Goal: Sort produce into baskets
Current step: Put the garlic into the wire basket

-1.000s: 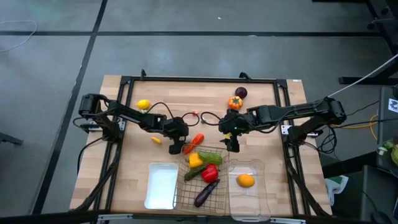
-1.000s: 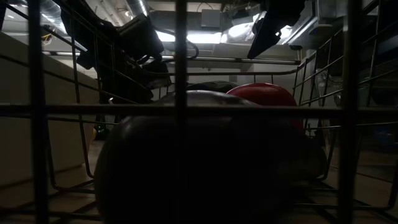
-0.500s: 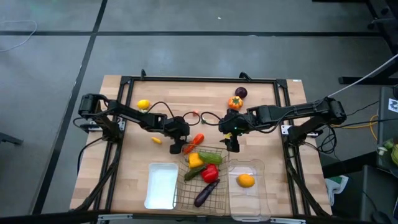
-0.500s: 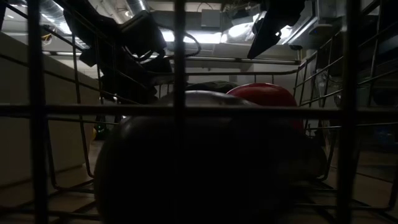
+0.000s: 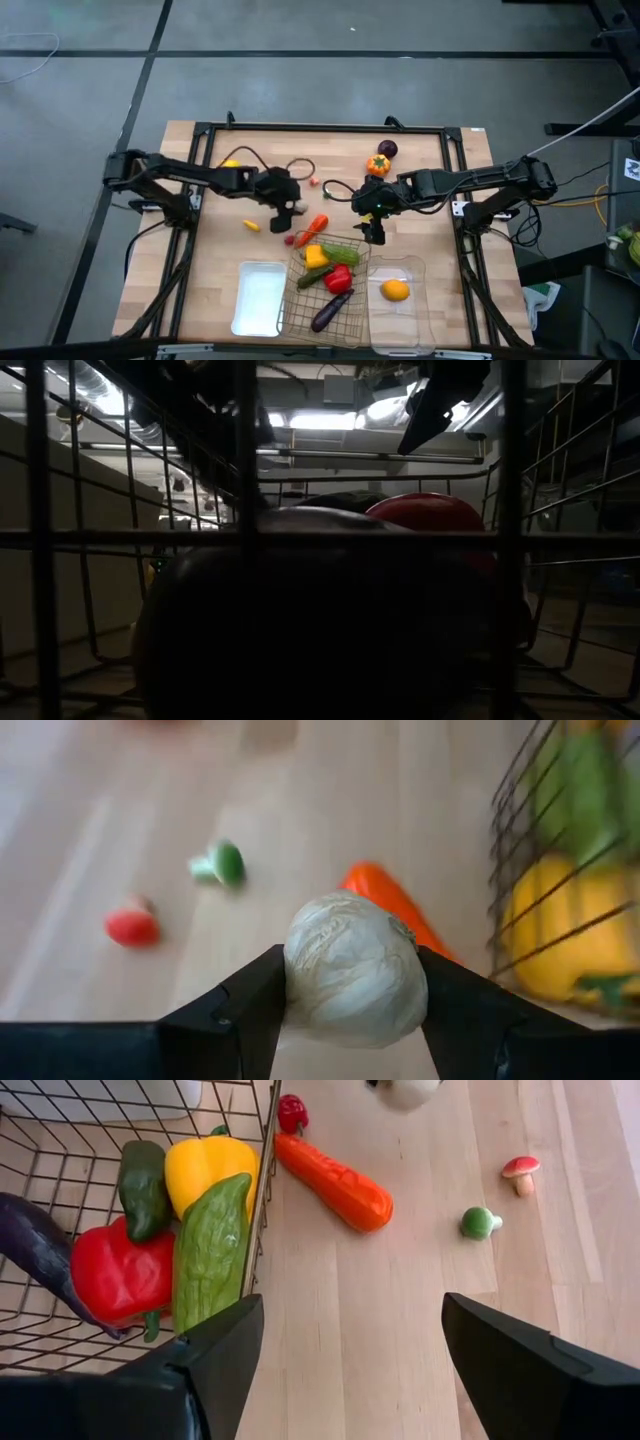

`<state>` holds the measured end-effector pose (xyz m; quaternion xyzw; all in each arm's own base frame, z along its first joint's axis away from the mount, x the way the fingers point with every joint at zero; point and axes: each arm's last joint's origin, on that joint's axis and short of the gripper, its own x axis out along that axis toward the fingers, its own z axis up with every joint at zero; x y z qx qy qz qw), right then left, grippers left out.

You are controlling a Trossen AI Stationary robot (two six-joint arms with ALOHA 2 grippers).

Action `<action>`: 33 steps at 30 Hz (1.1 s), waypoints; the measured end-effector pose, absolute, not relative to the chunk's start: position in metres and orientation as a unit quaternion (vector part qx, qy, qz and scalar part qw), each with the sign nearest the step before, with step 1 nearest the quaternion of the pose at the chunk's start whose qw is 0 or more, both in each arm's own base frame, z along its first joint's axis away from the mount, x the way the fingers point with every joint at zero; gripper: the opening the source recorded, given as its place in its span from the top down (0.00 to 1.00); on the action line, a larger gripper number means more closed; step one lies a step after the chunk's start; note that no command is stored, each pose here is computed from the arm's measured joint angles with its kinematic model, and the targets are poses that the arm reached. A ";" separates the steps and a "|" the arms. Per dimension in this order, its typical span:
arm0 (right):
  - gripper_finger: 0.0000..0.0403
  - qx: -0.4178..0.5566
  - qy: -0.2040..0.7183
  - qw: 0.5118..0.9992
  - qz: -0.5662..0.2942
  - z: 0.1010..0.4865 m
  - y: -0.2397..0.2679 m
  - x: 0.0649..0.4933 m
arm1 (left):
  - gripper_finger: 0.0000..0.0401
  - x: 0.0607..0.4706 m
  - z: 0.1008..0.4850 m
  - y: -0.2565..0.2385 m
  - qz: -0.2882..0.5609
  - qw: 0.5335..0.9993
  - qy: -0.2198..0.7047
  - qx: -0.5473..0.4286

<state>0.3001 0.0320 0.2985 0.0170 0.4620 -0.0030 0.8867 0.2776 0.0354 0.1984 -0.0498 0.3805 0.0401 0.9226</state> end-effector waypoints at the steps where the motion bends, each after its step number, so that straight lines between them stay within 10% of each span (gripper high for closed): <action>1: 0.24 0.017 0.462 0.887 -0.003 0.298 0.032 0.300 | 0.51 0.275 0.205 0.035 0.043 0.927 0.367 -0.055; 13: 0.24 0.017 0.462 0.886 -0.003 0.298 0.032 0.300 | 0.51 0.266 0.258 -0.009 -0.004 0.957 0.223 -0.183; 33: 0.24 0.017 0.458 0.889 -0.003 0.299 0.032 0.301 | 0.51 0.286 0.232 -0.098 -0.074 0.965 0.195 -0.161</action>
